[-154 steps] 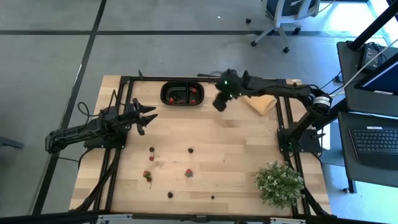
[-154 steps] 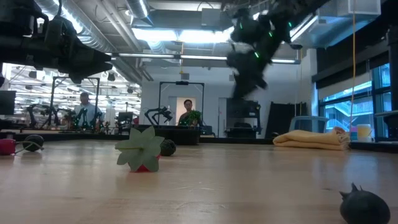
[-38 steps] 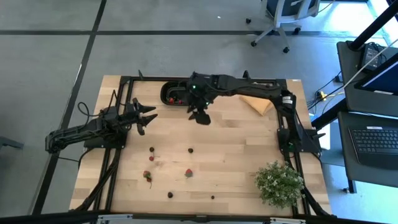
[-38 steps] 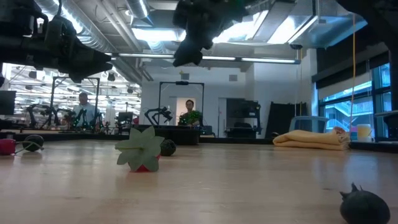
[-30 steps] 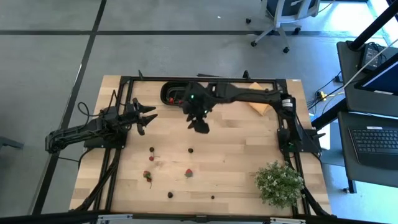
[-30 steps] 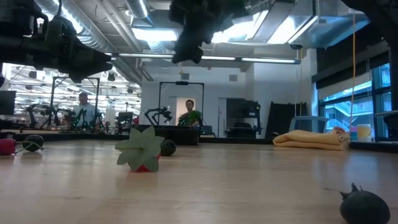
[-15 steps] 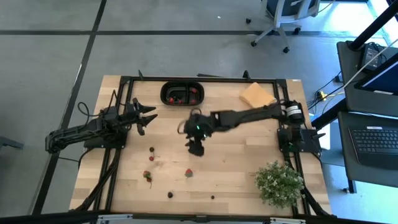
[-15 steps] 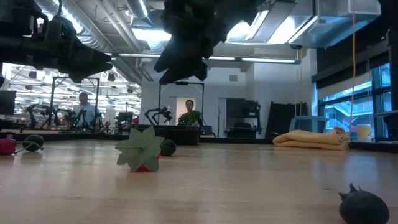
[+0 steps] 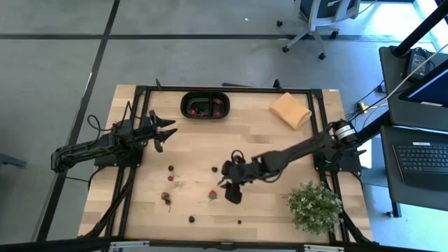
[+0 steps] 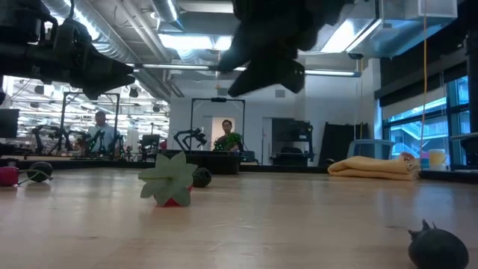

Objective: Pick and placing Produce into tupperware
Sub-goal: Put the blueberry into the black bin

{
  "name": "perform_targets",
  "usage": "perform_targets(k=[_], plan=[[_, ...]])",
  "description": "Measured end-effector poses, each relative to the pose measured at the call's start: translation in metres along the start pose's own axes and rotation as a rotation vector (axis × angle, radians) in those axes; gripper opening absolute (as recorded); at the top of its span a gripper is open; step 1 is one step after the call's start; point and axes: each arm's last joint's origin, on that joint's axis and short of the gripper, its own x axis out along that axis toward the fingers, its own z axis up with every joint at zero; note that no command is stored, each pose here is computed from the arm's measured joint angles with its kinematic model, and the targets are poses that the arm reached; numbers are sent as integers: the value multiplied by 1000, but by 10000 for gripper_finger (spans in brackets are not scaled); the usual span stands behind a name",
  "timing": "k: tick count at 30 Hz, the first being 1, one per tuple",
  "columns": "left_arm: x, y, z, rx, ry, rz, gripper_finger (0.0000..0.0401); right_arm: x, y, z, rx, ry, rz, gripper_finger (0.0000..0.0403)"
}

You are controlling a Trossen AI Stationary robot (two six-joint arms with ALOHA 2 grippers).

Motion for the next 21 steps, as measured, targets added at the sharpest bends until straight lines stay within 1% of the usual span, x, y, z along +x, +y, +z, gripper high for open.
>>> perform_targets(k=[2, 7, 12, 15, 21], plan=[[0, 0, 0, 0, 0, 0, 182, -1, 11, -10, -76, 26, 6, 184], [0, 0, 0, 0, 0, 0, 182, -7, 45, -35, -279, 37, 70, 184], [0, 0, 0, 0, 0, 0, 182, -10, 64, -56, -334, 79, 91, 184], [0, 0, 0, 0, 0, 0, 182, -10, 71, -63, -357, 70, 82, 184], [0, 0, 0, 0, 0, 1, 182, 10, 72, -83, -374, 124, 49, 184]])
